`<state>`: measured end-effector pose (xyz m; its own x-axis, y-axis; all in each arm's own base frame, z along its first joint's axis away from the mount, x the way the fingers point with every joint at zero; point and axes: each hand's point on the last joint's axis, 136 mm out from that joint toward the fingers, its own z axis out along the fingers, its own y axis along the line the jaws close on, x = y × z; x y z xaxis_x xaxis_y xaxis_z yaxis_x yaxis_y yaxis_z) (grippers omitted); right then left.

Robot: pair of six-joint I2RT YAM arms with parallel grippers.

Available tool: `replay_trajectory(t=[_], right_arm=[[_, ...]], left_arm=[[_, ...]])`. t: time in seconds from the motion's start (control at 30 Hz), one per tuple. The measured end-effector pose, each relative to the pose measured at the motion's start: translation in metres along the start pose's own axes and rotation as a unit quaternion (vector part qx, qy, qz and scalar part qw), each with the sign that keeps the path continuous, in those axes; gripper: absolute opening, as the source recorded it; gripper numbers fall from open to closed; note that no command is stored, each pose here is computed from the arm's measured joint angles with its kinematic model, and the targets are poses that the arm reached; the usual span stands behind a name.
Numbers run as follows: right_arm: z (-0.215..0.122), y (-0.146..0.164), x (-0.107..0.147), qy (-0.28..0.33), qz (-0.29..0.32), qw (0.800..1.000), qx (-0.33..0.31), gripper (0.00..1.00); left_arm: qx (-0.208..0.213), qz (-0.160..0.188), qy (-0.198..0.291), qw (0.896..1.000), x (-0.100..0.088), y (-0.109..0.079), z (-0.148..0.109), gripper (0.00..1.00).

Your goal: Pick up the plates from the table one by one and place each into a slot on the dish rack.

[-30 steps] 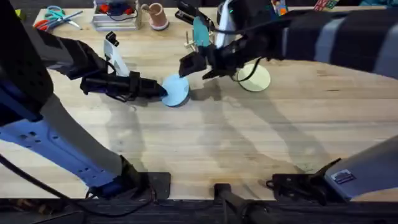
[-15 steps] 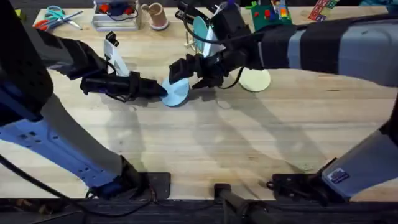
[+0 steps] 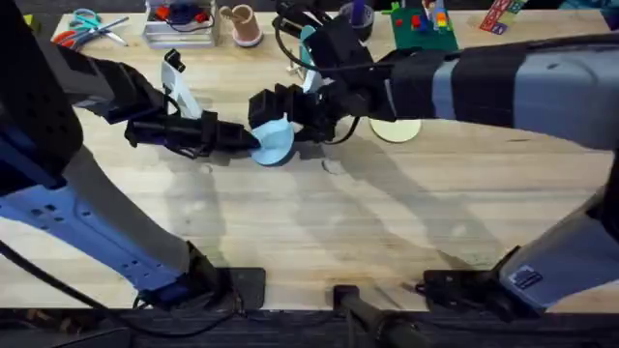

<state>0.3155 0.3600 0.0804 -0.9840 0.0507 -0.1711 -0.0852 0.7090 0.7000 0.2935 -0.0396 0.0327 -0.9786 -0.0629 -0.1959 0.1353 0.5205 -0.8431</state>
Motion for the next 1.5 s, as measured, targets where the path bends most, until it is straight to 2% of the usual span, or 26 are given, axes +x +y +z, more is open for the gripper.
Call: replay_trajectory(t=[0.53,0.6,0.63,0.7,0.73,0.8,0.83,0.9,1.5], right_arm=[[0.013,-0.012,0.002,0.004,0.05,0.999,0.015,0.911],[0.013,-0.011,0.003,0.005,0.049,0.999,0.015,0.867],[0.013,-0.011,0.004,0.005,0.048,0.999,0.015,0.824],[0.014,-0.01,0.006,0.007,0.046,0.999,0.015,0.663],[0.014,-0.01,0.007,0.008,0.044,0.999,0.015,0.564],[0.015,-0.01,0.008,0.01,0.042,0.999,0.017,0.288],[0.014,-0.012,0.008,0.01,0.044,0.999,0.021,0.186],[0.013,-0.013,0.007,0.01,0.047,0.999,0.019,0.056],[0.007,-0.011,0.01,0.02,0.013,1.0,0.02,0.031]], left_arm=[[0.0,0.0,0.0,1.0,0.0,0.0,0.0,0.041],[0.0,0.0,0.0,1.0,0.0,0.0,0.0,0.041],[0.0,0.0,0.0,1.0,0.0,0.0,0.0,0.041],[0.0,0.0,0.0,1.0,0.0,0.0,0.0,0.041],[0.0,0.0,0.0,1.0,0.0,0.0,0.0,0.041],[0.0,0.0,0.0,1.0,0.0,0.0,0.0,0.041],[0.0,0.0,-0.001,1.0,0.0,0.0,0.0,0.041],[0.001,0.0,-0.003,1.0,-0.001,0.0,-0.001,0.041],[-0.002,-0.012,0.01,1.0,0.001,-0.004,-0.004,0.039]])
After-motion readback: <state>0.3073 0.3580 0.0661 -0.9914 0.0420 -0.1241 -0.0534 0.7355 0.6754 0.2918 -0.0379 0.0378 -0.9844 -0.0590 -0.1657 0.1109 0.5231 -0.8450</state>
